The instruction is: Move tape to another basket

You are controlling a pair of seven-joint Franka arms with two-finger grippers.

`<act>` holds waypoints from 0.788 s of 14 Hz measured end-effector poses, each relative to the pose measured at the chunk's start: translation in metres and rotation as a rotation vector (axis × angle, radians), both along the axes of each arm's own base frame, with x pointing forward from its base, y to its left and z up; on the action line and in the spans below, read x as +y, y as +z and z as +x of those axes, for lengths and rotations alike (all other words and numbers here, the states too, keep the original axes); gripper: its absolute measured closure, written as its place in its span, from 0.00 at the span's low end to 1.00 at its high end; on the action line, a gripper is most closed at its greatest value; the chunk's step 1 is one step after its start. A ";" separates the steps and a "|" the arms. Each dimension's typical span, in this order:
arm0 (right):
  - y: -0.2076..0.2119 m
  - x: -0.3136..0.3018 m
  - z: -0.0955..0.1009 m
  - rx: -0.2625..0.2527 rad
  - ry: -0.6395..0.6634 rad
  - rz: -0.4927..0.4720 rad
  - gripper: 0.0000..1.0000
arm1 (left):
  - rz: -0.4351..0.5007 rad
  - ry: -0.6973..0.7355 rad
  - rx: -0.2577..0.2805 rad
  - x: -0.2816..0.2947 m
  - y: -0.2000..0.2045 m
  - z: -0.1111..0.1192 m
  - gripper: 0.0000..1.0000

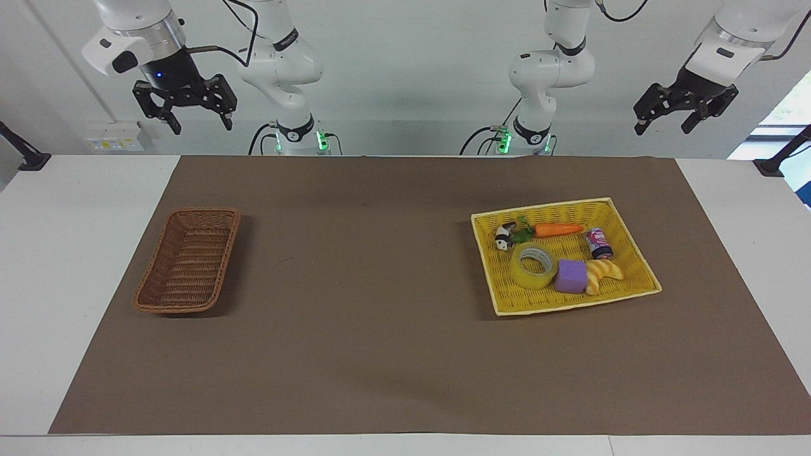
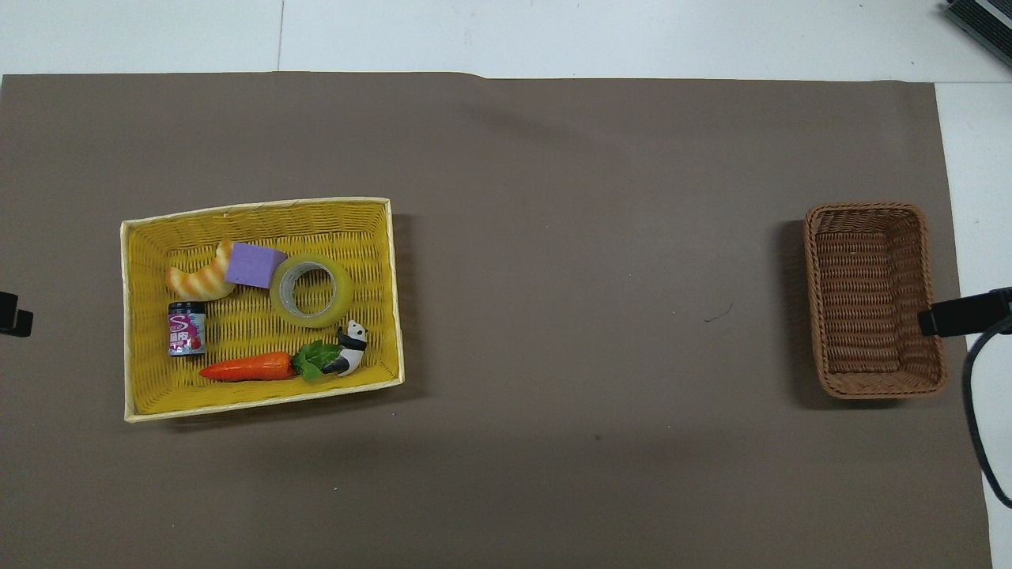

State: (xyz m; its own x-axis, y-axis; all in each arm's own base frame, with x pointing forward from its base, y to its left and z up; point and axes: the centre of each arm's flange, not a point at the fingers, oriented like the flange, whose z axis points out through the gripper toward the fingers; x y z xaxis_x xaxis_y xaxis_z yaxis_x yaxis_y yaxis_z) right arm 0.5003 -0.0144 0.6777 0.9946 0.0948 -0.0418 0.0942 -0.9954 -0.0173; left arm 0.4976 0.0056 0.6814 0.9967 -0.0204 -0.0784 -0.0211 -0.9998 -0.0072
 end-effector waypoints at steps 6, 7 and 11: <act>0.000 0.000 0.000 0.000 0.000 0.000 0.00 | -0.001 0.009 0.001 0.005 0.000 0.000 0.00; 0.000 0.000 0.000 0.000 0.000 0.000 0.00 | -0.001 0.009 0.001 0.005 0.000 0.000 0.00; 0.000 0.000 0.000 0.000 0.000 0.000 0.00 | -0.001 0.005 0.000 0.003 0.000 0.000 0.00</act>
